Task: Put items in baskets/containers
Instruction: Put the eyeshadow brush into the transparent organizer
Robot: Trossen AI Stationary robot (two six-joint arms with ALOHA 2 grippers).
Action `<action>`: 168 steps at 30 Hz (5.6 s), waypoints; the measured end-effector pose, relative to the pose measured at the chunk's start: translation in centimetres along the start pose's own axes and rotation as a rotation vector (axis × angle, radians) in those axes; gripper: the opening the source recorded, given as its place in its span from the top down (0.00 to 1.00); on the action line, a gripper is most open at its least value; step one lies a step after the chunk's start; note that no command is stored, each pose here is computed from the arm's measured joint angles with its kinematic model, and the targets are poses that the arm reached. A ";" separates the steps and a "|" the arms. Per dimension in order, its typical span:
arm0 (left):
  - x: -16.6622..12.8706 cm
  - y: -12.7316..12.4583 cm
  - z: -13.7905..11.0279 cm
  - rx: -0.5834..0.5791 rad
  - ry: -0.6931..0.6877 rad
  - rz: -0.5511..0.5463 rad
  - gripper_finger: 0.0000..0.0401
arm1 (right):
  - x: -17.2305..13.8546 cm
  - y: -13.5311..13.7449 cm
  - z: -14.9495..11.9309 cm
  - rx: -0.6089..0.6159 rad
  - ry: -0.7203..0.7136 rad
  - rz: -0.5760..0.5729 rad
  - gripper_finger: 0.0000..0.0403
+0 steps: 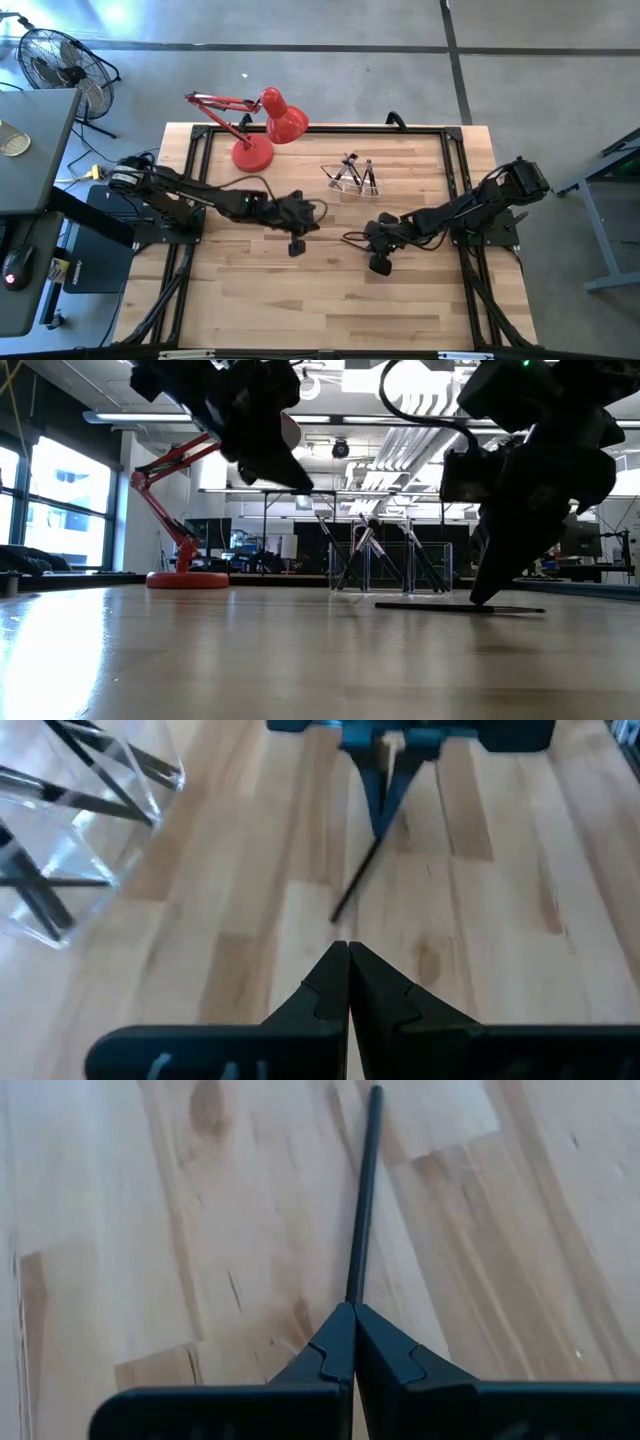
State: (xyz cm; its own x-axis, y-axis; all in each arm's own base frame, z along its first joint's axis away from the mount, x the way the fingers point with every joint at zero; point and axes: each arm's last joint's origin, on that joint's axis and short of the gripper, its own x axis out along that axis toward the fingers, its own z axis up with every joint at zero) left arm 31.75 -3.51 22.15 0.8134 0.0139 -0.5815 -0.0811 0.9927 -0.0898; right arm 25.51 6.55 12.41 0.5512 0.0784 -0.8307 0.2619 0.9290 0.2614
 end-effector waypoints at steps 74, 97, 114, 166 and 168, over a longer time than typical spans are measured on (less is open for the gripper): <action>6.6 -3.5 5.4 0.048 -0.040 -0.004 1.00 | -0.4 0.5 -8.8 -0.133 -0.340 -0.093 1.00; 6.6 -3.5 5.4 0.048 -0.038 -0.001 1.00 | -0.9 0.9 -8.8 -0.138 -0.275 0.001 1.00; 11.3 -3.9 5.3 0.100 0.161 -0.096 1.00 | -0.8 0.7 -8.9 -0.171 -0.255 -0.008 1.00; 15.1 -1.2 8.0 0.294 0.363 -0.006 0.66 | -0.8 0.8 -9.0 -0.196 -0.237 0.006 1.00; 15.1 -1.1 8.0 0.290 0.365 -0.020 0.66 | -0.8 0.7 -9.0 -0.195 -0.237 0.006 1.00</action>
State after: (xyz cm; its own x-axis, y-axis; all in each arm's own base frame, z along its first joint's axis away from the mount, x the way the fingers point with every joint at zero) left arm 48.74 -3.42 19.95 0.5533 0.0030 -0.8330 0.1389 0.9857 0.0958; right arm 18.12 10.46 8.79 0.7276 0.0185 -0.6857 0.1138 0.9825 0.1473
